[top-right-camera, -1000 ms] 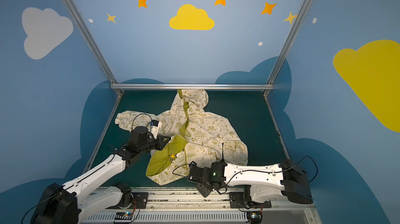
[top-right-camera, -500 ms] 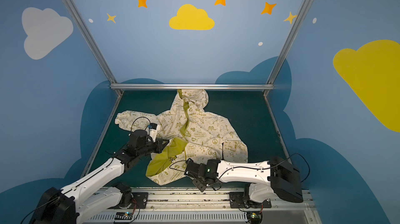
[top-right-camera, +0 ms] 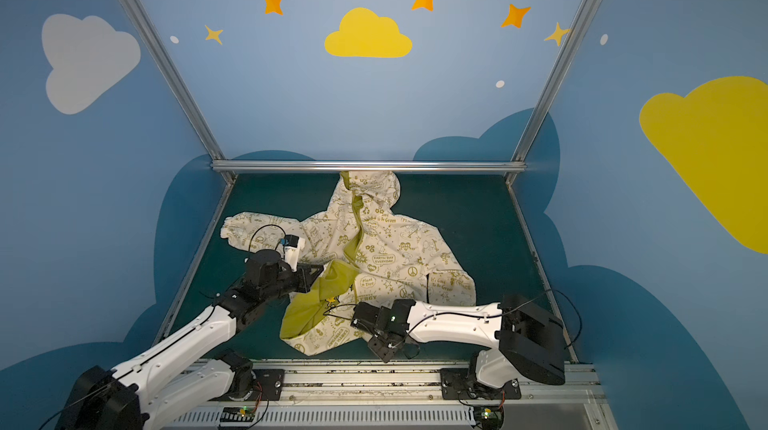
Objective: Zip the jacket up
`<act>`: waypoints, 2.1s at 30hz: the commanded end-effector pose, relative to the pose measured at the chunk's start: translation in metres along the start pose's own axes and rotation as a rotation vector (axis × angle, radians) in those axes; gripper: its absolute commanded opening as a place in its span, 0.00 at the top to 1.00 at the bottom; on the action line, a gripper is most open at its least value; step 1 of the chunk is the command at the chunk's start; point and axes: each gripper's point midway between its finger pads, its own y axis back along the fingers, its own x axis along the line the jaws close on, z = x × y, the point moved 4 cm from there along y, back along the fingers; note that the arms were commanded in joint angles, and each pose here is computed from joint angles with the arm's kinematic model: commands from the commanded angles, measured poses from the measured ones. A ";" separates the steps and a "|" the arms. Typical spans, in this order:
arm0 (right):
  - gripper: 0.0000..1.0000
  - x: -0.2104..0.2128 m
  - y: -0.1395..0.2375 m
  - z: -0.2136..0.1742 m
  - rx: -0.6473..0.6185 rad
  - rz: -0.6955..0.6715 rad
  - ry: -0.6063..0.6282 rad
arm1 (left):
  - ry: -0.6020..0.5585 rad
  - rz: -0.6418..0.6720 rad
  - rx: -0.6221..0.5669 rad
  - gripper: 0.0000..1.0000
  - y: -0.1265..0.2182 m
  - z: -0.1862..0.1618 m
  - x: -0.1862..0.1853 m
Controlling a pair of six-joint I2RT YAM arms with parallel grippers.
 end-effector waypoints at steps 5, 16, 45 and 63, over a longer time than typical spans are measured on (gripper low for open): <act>1.00 0.004 0.007 0.012 -0.014 0.034 0.001 | -0.003 -0.008 -0.051 0.97 0.004 0.004 -0.004; 1.00 -0.009 0.105 0.054 -0.697 0.482 -0.231 | 0.023 -0.209 -0.325 0.97 0.041 0.029 -0.043; 1.00 -0.047 0.243 0.170 -1.686 0.615 -0.051 | -0.168 -0.456 -0.892 0.97 0.103 0.103 -0.104; 1.00 -0.015 0.264 0.174 -1.695 0.837 0.006 | -0.284 -0.505 -1.001 0.97 0.128 0.114 -0.132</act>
